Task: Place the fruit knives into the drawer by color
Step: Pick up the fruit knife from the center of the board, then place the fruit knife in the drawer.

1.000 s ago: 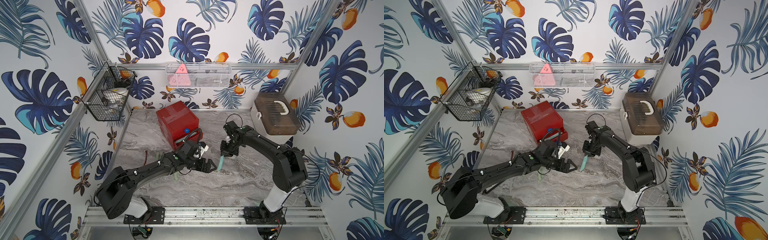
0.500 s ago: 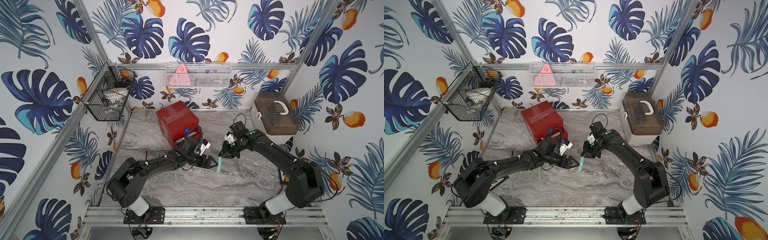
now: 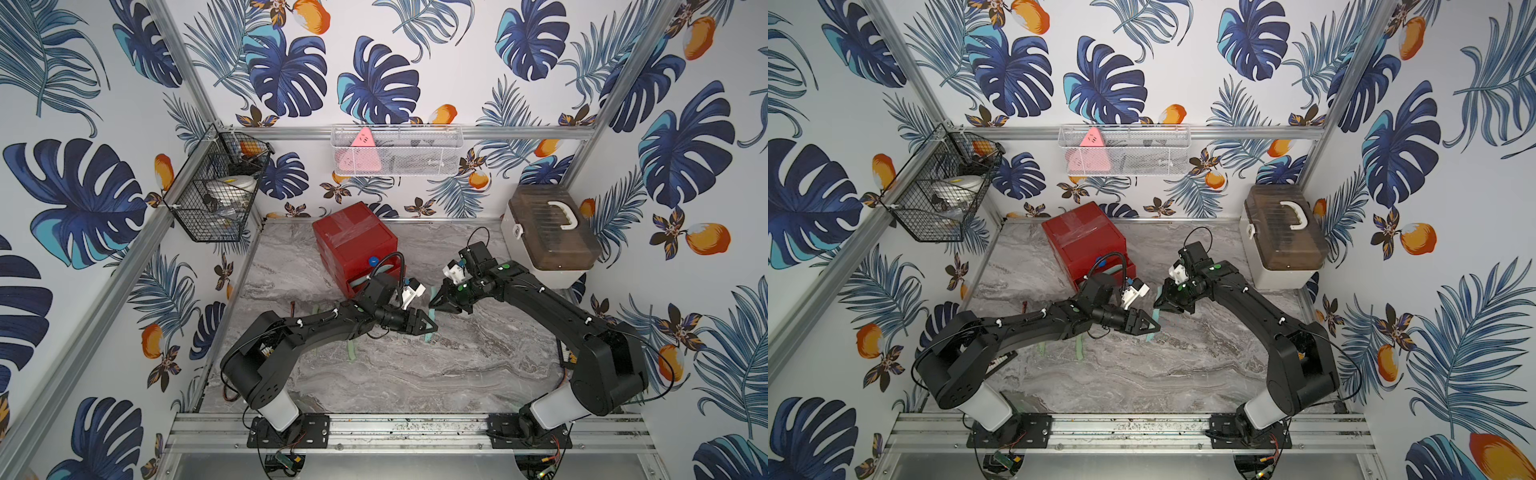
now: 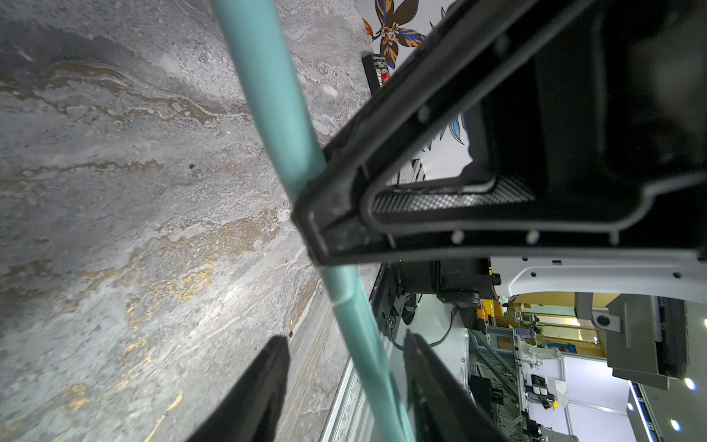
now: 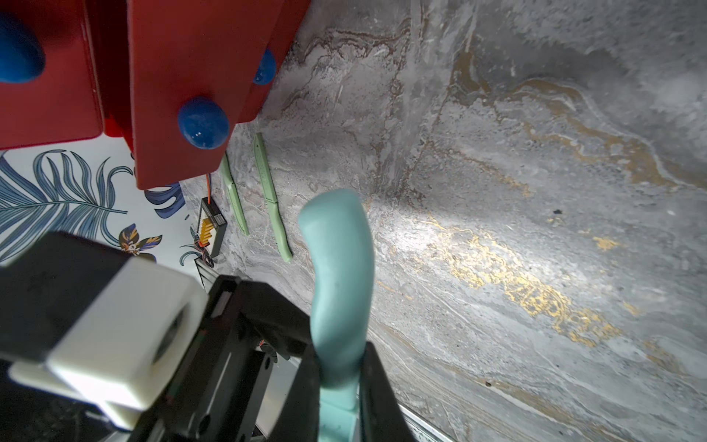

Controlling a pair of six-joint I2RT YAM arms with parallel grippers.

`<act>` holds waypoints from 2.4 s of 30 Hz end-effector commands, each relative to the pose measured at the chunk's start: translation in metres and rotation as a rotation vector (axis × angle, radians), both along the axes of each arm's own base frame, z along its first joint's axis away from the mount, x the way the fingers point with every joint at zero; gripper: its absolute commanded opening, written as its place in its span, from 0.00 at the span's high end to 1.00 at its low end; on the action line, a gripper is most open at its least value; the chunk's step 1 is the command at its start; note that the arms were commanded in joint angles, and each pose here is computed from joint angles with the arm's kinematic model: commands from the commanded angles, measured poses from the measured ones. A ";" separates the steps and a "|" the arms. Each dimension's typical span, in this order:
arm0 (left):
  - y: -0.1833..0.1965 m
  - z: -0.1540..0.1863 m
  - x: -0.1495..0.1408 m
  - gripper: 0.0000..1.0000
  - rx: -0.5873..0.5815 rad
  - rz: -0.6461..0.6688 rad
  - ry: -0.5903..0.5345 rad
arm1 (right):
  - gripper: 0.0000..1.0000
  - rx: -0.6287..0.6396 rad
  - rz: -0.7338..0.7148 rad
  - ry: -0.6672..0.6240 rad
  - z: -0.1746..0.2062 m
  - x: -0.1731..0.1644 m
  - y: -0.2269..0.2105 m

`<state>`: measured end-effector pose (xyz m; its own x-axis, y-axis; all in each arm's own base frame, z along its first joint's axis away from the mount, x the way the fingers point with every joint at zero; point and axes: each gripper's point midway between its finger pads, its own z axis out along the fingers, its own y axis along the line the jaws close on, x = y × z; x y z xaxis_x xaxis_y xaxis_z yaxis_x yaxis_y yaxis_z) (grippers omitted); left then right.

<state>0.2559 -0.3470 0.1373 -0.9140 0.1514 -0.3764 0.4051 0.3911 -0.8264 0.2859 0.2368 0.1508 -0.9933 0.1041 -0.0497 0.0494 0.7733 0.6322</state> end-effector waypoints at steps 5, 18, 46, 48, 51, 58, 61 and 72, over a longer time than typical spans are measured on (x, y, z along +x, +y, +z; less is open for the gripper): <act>-0.005 0.014 0.000 1.00 -0.063 -0.020 -0.009 | 0.98 0.051 0.011 -0.027 0.010 0.004 0.008; 0.001 0.027 -0.001 1.00 0.006 -0.033 -0.043 | 0.01 0.025 -0.049 -0.128 0.030 0.003 -0.008; 0.163 0.103 0.116 1.00 1.237 0.224 -1.098 | 0.00 -0.039 -0.227 -0.149 0.008 -0.038 -0.064; 0.158 0.098 0.120 1.00 1.255 0.165 -1.124 | 0.00 -0.040 -0.226 -0.151 0.008 -0.037 -0.064; 0.151 0.087 0.124 1.00 1.269 0.082 -1.143 | 0.00 -0.047 -0.223 -0.154 0.009 -0.033 -0.064; 0.144 0.071 0.132 1.00 1.289 0.013 -1.144 | 0.00 -0.055 -0.222 -0.162 0.013 -0.023 -0.062; 0.144 0.063 0.134 1.00 1.302 -0.006 -1.138 | 0.00 -0.055 -0.224 -0.162 0.013 -0.022 -0.063; 0.166 0.055 0.143 1.00 1.336 0.012 -1.078 | 0.00 -0.046 -0.246 -0.159 0.014 -0.019 -0.073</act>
